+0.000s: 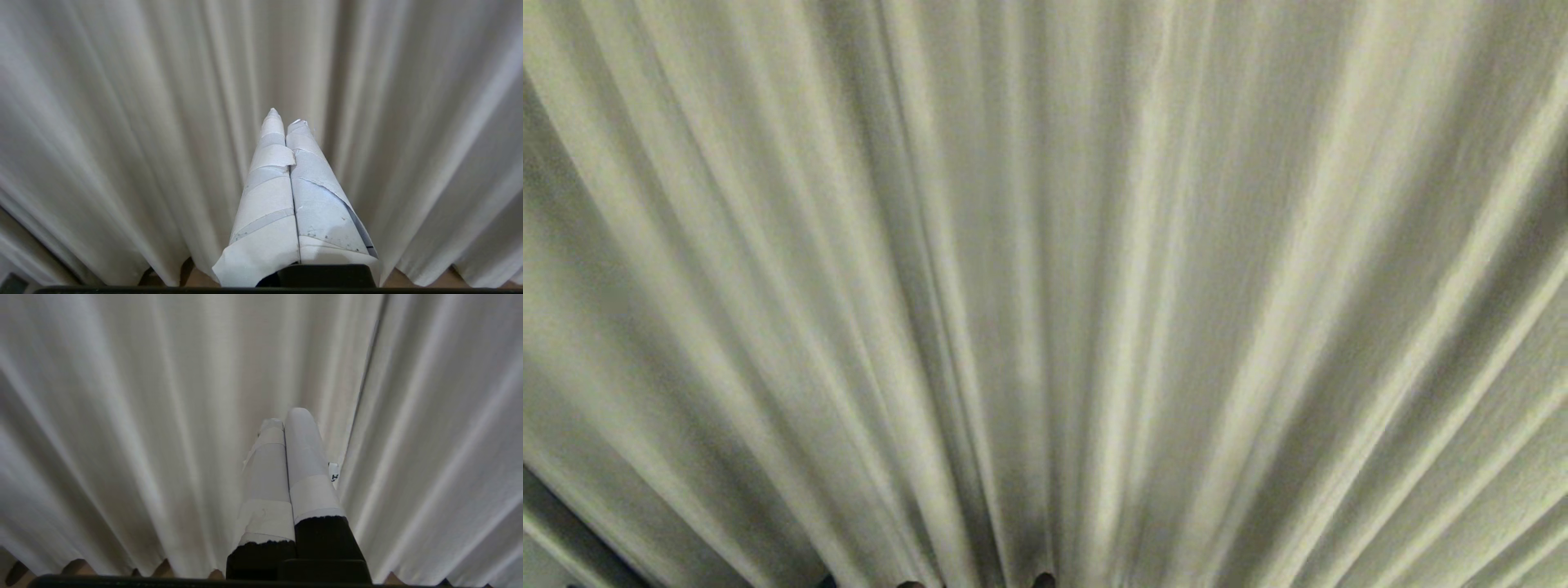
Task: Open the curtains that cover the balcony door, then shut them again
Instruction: Close the outer curtains on both sides
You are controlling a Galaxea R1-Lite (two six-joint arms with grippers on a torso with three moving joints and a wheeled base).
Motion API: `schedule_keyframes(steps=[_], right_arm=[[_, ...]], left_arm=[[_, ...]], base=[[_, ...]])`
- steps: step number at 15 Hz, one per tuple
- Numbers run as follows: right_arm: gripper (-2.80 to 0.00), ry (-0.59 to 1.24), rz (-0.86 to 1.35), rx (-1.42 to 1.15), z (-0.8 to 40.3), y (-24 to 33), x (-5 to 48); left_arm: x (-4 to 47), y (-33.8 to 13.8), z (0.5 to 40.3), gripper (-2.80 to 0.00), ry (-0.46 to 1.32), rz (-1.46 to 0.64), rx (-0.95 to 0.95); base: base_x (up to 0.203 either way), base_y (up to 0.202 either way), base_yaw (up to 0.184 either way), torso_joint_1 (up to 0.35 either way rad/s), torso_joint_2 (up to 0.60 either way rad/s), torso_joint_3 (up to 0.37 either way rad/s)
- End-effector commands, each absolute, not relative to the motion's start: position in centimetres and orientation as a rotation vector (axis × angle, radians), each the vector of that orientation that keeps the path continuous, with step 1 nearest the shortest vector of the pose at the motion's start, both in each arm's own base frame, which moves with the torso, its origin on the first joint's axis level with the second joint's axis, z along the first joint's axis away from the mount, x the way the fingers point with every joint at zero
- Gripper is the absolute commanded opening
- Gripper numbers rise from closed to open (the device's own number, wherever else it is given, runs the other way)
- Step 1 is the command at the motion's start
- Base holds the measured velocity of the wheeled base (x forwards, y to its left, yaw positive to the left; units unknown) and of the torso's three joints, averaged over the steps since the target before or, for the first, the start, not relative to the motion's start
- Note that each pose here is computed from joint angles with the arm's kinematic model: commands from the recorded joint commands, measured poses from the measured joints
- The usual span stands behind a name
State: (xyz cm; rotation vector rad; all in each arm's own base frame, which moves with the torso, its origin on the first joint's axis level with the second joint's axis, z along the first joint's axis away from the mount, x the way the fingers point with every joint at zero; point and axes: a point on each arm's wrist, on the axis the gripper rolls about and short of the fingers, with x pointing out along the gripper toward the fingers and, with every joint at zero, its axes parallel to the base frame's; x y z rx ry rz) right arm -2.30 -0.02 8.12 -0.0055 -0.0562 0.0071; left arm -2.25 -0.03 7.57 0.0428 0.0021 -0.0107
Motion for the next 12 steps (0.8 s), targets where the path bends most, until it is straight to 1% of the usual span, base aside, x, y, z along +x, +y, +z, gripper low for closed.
schedule_keyframes(steps=[1,12], right_arm=[[-2.8,-0.057,0.007,-0.006,8.13,-0.02,-2.3],[-2.8,-0.057,0.007,-0.006,8.13,-0.02,-2.3]], left_arm=[[-2.28,-0.03,7.56,-2.8,-0.002,-0.011,0.043],[-2.28,-0.03,7.58,-2.8,-0.002,-0.012,0.043]], base=[[0.0,0.0,0.0,0.0,0.0,0.0],[0.0,0.0,0.0,0.0,0.0,0.0]])
